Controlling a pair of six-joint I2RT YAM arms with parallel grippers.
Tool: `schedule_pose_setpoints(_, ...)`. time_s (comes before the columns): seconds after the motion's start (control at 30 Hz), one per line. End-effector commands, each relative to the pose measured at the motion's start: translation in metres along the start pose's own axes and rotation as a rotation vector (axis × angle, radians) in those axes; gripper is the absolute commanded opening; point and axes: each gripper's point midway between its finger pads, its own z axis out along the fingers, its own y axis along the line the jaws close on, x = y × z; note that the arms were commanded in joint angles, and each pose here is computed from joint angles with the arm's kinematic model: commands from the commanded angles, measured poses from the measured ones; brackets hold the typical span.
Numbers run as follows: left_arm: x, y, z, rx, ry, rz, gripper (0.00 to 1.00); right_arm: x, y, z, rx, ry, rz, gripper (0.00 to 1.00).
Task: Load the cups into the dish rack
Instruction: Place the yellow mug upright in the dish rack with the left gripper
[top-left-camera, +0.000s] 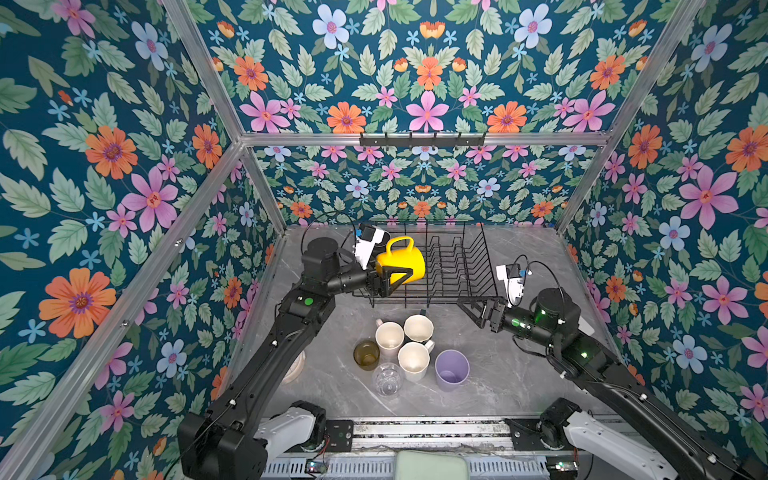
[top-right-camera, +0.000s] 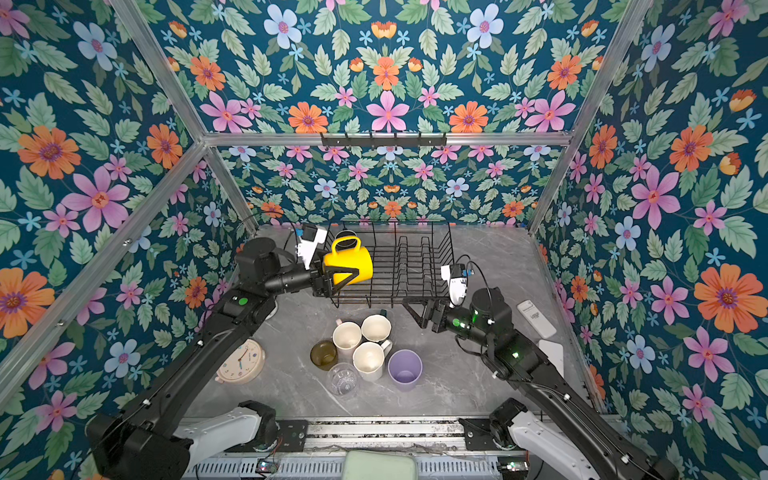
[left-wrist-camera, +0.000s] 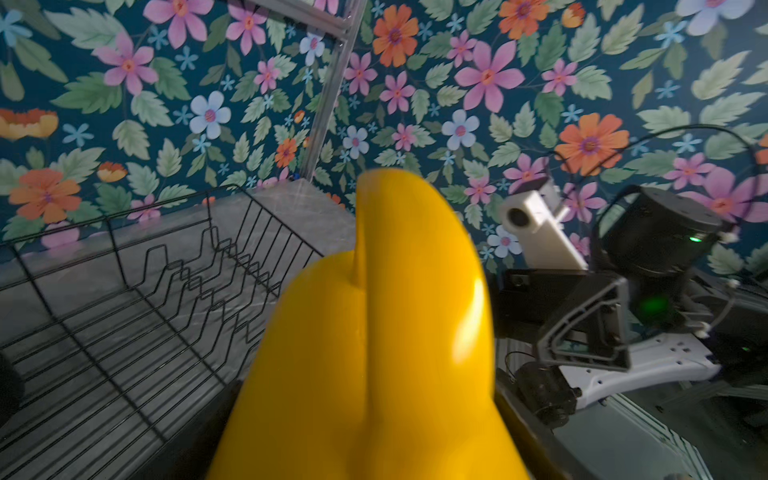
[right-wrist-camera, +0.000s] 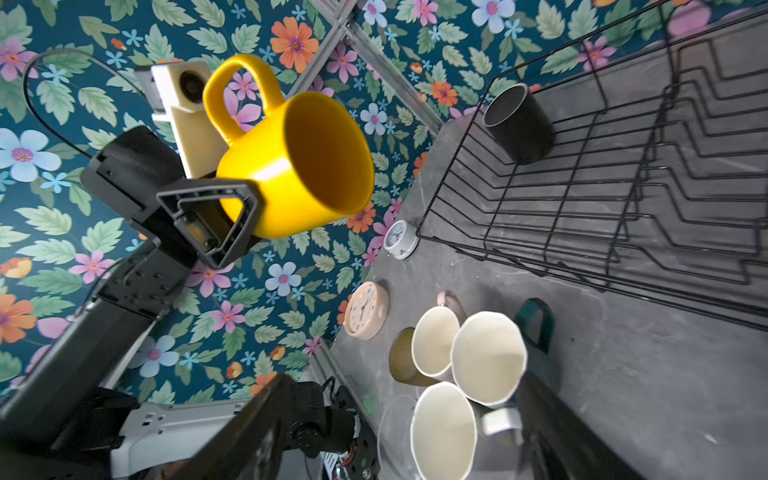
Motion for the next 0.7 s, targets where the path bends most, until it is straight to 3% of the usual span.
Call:
schedule_pose_setpoints(0.0,0.006,0.035,0.010,-0.148,0.064,-0.016,0.00,0.003,-0.019,-0.014,0.109,-0.030,-0.055,0.86)
schedule_pose_setpoints(0.23,0.017,0.107,0.052,-0.416,0.244,-0.090,0.00,0.015,-0.031,-0.028,0.155,-0.026,-0.063,0.87)
schedule_pose_setpoints(0.47,0.037,0.173,0.090,-0.698,0.468,-0.044,0.00,0.026,-0.045,-0.033,0.197,-0.012,-0.056,0.87)
schedule_pose_setpoints(0.67,0.046,0.217,0.112,-0.843,0.532,-0.004,0.00,0.036,-0.052,-0.036,0.209,-0.001,-0.039,0.87)
